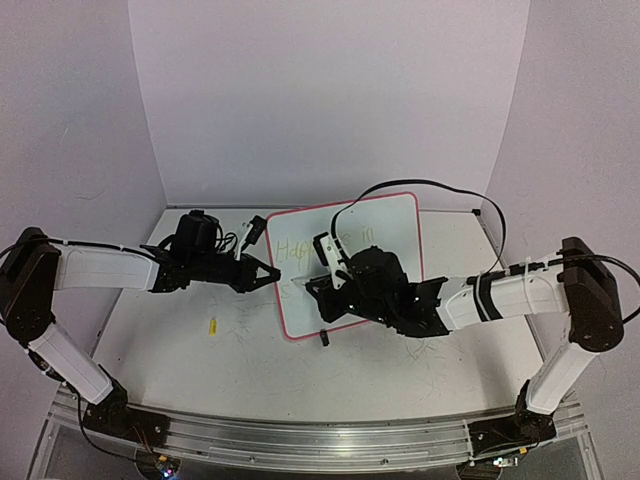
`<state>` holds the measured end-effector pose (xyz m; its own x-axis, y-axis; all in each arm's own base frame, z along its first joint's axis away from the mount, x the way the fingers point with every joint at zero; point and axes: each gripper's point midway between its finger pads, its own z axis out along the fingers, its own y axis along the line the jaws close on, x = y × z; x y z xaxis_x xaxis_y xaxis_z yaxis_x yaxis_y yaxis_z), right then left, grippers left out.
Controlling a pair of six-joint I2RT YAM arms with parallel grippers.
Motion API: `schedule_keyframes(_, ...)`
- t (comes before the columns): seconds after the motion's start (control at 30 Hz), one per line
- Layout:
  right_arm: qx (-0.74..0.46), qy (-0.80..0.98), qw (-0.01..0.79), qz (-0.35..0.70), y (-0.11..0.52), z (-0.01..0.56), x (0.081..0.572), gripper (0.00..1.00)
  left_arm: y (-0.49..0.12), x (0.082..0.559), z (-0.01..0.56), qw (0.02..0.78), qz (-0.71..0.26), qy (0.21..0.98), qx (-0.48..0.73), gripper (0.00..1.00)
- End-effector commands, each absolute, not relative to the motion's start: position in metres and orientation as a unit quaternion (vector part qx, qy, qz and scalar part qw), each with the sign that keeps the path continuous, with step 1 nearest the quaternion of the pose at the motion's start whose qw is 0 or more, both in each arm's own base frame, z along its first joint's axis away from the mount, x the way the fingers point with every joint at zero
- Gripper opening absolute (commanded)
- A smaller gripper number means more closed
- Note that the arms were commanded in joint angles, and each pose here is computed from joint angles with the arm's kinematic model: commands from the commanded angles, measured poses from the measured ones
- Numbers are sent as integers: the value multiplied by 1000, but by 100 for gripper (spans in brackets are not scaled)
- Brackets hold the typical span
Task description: Write a sentence on the whiteboard
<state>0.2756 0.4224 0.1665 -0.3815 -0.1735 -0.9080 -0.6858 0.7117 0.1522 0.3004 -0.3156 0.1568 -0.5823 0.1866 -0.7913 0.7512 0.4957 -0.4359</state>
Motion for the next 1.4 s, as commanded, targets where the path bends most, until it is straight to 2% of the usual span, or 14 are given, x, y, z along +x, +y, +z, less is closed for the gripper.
schedule_keyframes(0.0,-260,779,504,268,430,181,286,0,-311,315,168,385,-367,789,307,0)
schedule_keyframes(0.33,-248,792,503,242,420,172,291,0,-312,315,167,385,-367,789,307,0)
schedule_keyframes(0.6,-257,774,505,281,415,192,276,0,-312,315,167,385,-368,789,307,0)
schedule_keyframes(1.37,-258,789,487,271,423,166,280,0,-312,314,167,384,-367,789,309,0)
